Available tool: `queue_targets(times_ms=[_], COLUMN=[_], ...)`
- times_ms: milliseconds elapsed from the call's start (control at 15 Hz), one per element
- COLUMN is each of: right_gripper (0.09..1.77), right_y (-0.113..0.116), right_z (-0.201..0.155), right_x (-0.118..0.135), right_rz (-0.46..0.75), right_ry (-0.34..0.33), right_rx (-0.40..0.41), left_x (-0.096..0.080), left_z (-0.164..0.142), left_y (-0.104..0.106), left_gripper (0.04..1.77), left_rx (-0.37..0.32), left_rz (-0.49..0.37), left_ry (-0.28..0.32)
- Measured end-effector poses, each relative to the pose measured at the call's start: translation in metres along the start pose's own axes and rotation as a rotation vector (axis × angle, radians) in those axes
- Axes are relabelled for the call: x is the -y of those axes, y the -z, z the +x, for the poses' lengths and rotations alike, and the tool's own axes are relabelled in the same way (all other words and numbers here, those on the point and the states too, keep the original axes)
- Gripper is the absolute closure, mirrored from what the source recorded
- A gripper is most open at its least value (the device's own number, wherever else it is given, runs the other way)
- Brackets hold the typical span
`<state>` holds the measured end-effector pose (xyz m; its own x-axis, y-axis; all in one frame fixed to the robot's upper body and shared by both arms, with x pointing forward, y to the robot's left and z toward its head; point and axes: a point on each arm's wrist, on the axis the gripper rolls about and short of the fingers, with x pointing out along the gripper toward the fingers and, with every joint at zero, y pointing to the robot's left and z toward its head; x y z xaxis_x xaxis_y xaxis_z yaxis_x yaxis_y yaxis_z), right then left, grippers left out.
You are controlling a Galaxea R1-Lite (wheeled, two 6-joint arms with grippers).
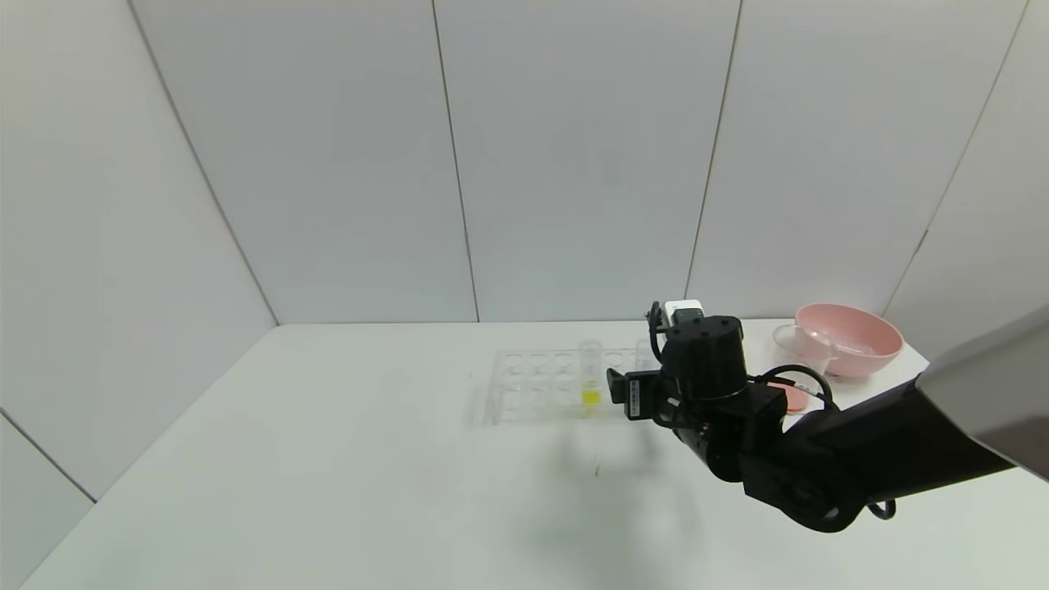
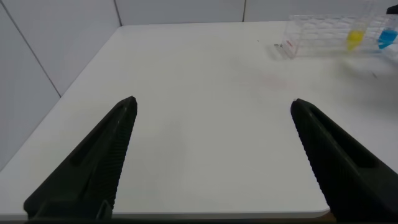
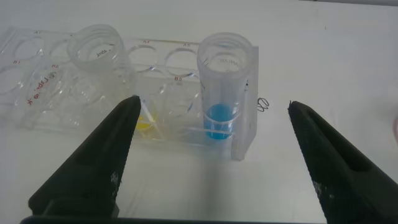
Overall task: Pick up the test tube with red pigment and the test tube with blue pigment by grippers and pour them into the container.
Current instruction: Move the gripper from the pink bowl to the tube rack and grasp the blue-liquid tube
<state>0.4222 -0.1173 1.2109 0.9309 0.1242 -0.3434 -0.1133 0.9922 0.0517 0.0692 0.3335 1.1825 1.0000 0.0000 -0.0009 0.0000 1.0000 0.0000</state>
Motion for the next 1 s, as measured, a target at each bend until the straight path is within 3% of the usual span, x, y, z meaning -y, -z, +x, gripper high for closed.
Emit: queue_targets(times_ms=[1000], right_gripper=[0.15], right_y=[0.004], right_z=[0.017], right_x=[0.003], right_rz=[-0.020], right_ry=[0.012], right_rx=[0.027], left_x=[0.000], left_z=[0.000], left_y=[0.000], left_gripper=[0.05], left_rx=[0.000], left_rz=[0.000], left_ry=[0.000])
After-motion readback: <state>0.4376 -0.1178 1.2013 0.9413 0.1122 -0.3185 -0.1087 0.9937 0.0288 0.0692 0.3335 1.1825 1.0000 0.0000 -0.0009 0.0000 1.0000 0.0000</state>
